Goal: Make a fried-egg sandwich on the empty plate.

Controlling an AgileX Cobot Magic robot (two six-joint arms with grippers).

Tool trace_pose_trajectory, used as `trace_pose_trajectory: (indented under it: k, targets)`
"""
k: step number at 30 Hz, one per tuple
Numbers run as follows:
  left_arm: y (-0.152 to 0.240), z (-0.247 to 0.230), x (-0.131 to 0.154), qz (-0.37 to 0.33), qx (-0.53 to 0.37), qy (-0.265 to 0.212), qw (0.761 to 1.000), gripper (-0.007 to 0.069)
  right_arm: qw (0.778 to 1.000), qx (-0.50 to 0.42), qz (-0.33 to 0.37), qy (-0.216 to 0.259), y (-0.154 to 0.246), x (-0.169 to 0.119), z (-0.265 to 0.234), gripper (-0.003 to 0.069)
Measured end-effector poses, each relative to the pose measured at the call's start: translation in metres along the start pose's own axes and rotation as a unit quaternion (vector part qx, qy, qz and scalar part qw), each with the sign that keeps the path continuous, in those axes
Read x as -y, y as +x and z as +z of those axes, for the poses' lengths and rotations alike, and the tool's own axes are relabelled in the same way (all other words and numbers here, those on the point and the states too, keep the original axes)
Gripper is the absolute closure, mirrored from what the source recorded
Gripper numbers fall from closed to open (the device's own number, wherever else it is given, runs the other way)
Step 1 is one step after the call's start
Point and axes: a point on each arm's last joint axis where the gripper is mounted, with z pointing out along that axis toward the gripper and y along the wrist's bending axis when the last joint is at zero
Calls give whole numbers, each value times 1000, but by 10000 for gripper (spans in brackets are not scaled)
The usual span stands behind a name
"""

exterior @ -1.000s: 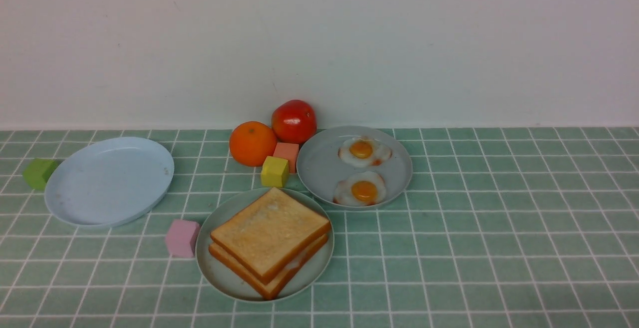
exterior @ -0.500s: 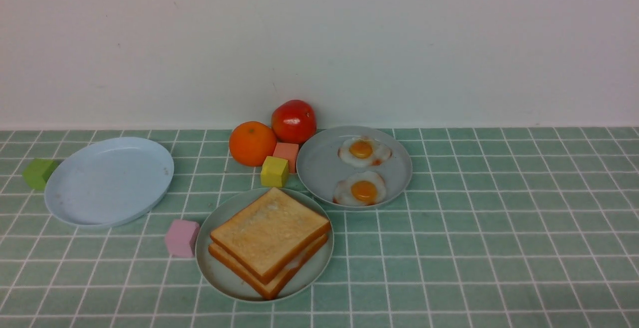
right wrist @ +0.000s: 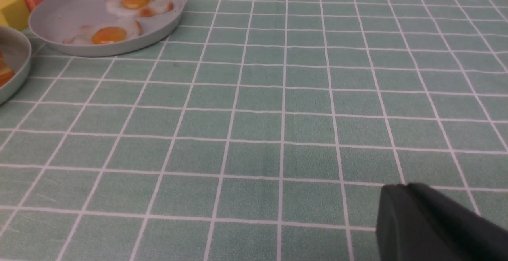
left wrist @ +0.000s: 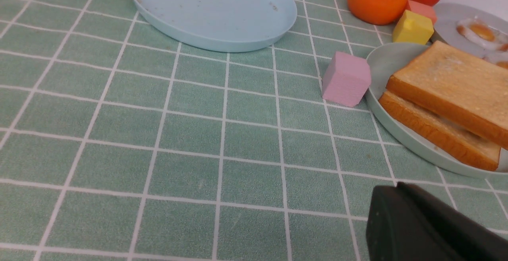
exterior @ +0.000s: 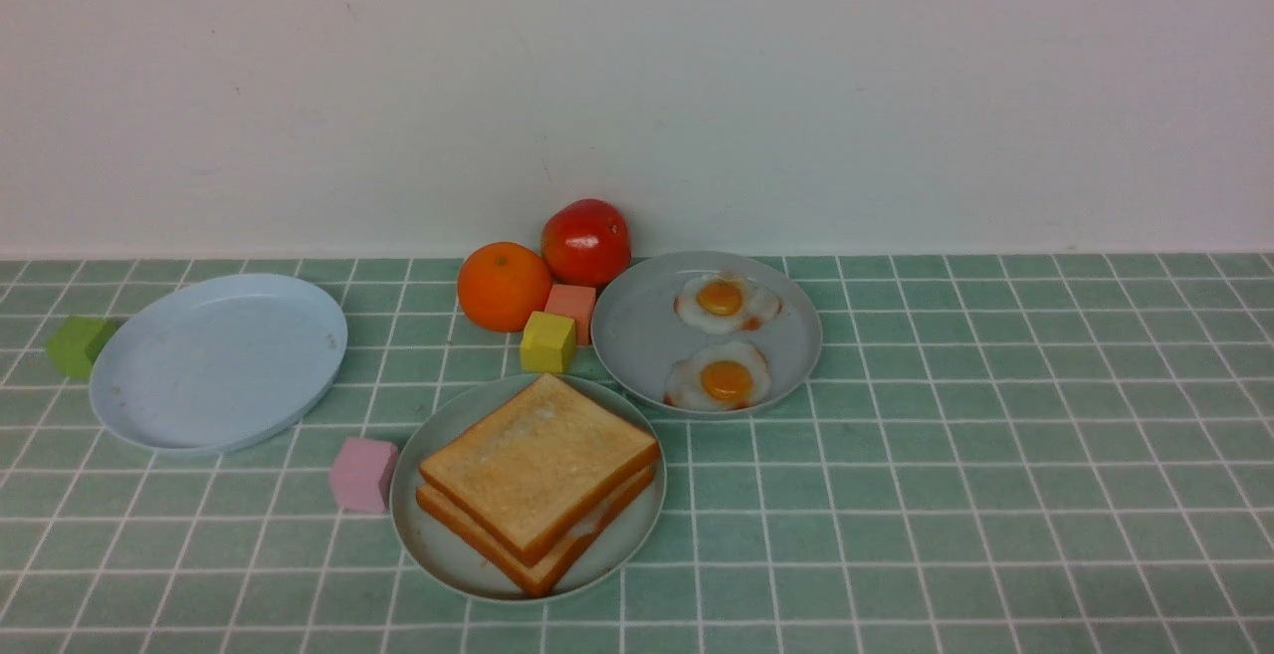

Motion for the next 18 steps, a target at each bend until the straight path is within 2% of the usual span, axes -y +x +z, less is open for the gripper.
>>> trace_pose_trajectory:
  k: [18]
  targets:
    - [0,0,0,2,0,-1,1000,626,1000,0,0,0,0,0,0,628]
